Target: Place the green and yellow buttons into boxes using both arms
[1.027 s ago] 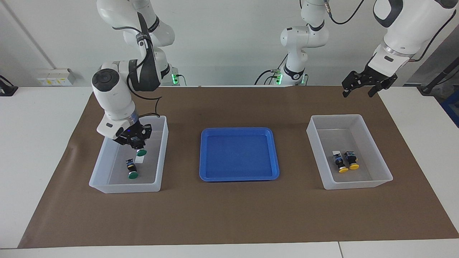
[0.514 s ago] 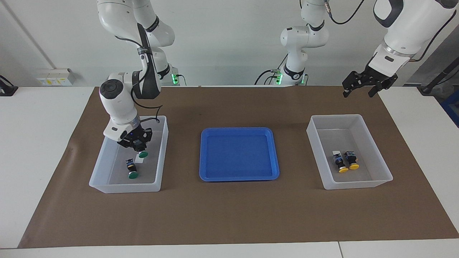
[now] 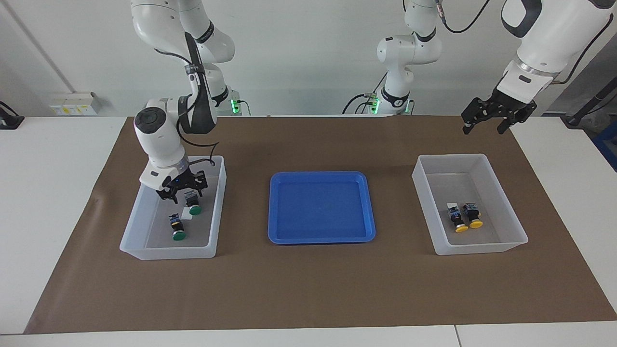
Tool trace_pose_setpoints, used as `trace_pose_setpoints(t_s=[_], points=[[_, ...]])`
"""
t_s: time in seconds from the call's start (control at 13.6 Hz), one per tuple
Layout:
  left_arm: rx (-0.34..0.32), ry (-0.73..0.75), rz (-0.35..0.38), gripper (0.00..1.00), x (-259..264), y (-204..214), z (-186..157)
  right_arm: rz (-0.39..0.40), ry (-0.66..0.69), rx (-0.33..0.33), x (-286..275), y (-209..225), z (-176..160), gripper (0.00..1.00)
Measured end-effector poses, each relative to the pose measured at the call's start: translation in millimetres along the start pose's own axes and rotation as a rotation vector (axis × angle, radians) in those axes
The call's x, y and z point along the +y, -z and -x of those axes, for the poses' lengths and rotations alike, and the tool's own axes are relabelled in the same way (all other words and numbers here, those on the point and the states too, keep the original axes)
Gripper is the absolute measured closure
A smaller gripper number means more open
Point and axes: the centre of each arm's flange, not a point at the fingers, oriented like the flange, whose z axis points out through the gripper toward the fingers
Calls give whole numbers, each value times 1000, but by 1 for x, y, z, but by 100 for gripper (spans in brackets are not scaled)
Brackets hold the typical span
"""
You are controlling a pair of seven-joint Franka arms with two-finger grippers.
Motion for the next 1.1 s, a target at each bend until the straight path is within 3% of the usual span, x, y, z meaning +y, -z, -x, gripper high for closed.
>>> trace_pose_setpoints(t_s=[0.37,0.81,1.1], points=[[4,1,0,0,-1,3,3,9,-134,-28,-5,90,-16,0],[4,1,0,0,-1,3,3,9,-214,-118,14,227,-7,0],[4,1,0,0,-1,3,3,5,-249,-140,15,251,0,0]])
